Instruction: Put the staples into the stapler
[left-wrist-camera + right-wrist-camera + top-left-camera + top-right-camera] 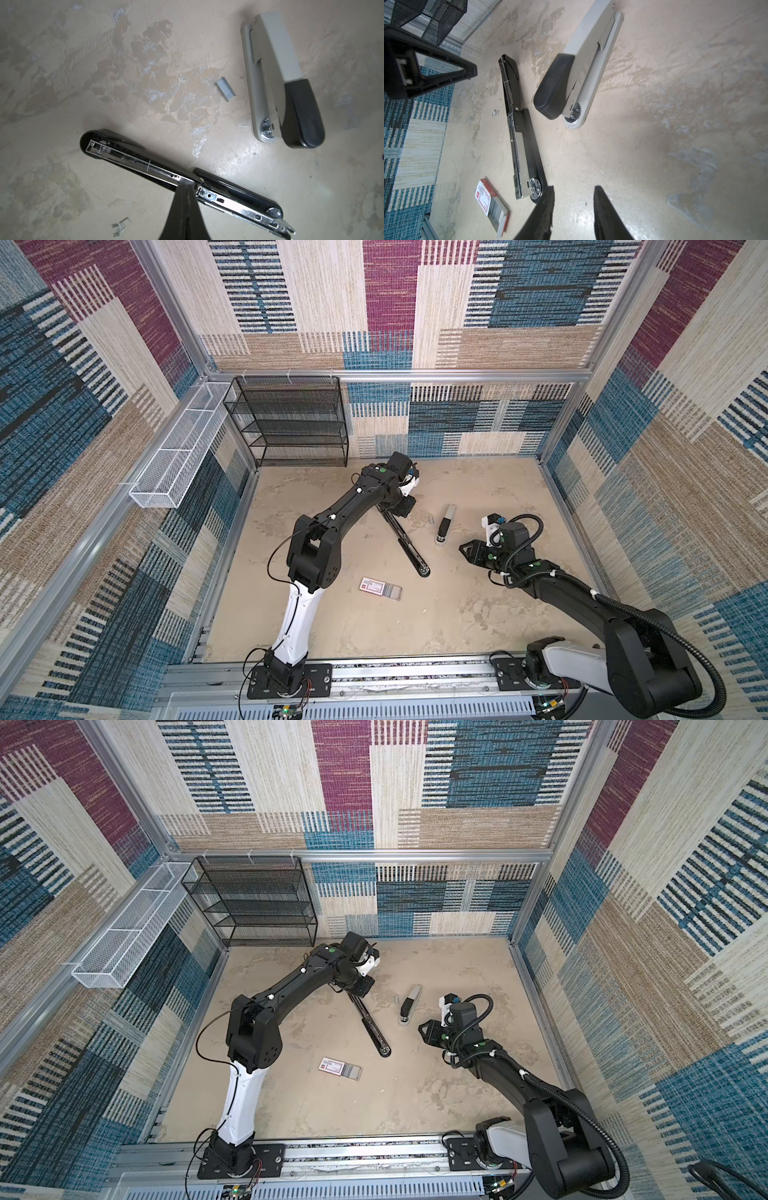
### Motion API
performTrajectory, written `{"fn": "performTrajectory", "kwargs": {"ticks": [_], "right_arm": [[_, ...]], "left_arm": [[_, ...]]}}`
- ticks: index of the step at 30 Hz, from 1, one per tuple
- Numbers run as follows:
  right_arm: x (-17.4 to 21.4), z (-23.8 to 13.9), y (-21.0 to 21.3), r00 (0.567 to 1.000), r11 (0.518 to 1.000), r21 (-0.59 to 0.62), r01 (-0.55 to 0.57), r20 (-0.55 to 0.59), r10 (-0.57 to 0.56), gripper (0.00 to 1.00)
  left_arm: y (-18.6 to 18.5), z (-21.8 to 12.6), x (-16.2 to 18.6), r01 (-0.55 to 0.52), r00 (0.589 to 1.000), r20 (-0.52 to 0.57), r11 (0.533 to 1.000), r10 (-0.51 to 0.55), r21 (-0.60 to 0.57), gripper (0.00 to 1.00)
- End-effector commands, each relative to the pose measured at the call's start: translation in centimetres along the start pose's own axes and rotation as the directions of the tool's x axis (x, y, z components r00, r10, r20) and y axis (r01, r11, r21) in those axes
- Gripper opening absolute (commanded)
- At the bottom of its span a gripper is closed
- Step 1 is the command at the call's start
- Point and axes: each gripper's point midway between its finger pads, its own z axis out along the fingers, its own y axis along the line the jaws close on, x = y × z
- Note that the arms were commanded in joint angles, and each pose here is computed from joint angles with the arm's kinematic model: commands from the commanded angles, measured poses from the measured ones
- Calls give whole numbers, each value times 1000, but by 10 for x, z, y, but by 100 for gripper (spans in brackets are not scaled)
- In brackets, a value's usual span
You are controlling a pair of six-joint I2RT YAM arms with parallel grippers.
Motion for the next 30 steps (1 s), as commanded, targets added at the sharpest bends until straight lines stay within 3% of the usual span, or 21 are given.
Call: {"fn": "performTrajectory", "kwargs": {"ticks": [1, 2, 5, 7, 10, 13, 21, 25, 30], "right_arm": [[-6, 0, 4, 1000, 1000, -17, -2, 25, 3, 36], [-6, 0, 5, 1000, 1000, -22, -1, 25, 1, 36], [-9, -1, 11, 999, 999, -48, 18, 27, -17, 37], [-11, -4, 20, 998, 995, -85, 52, 30, -49, 42], [-18, -7, 33, 993, 988, -107, 112, 49, -107, 54], [-23, -3, 51, 981, 976, -104, 193, 54, -188, 58], [-27, 50, 108, 933, 926, -126, 356, -6, -360, 65], [-33, 91, 121, 915, 913, -96, 397, -41, -402, 67], [-27, 144, 119, 881, 887, -13, 461, -113, -459, 69]], "left_arm": [[4, -5, -5, 44, 999, 25, 999, -43, -21, 0], [10, -5, -2, 60, 998, 21, 997, -58, -56, 2], [22, -7, 7, 99, 995, 31, 987, -96, -127, 22], [29, -14, 14, 134, 990, 67, 978, -125, -161, 32], [38, -31, 30, 207, 975, 123, 960, -186, -191, 40], [51, -52, 54, 300, 947, 185, 928, -262, -220, 48], [68, -82, 135, 540, 834, 252, 823, -492, -179, 52], [68, -93, 160, 595, 790, 283, 791, -544, -141, 52], [71, -103, 174, 622, 766, 304, 773, -567, -126, 53]]}}
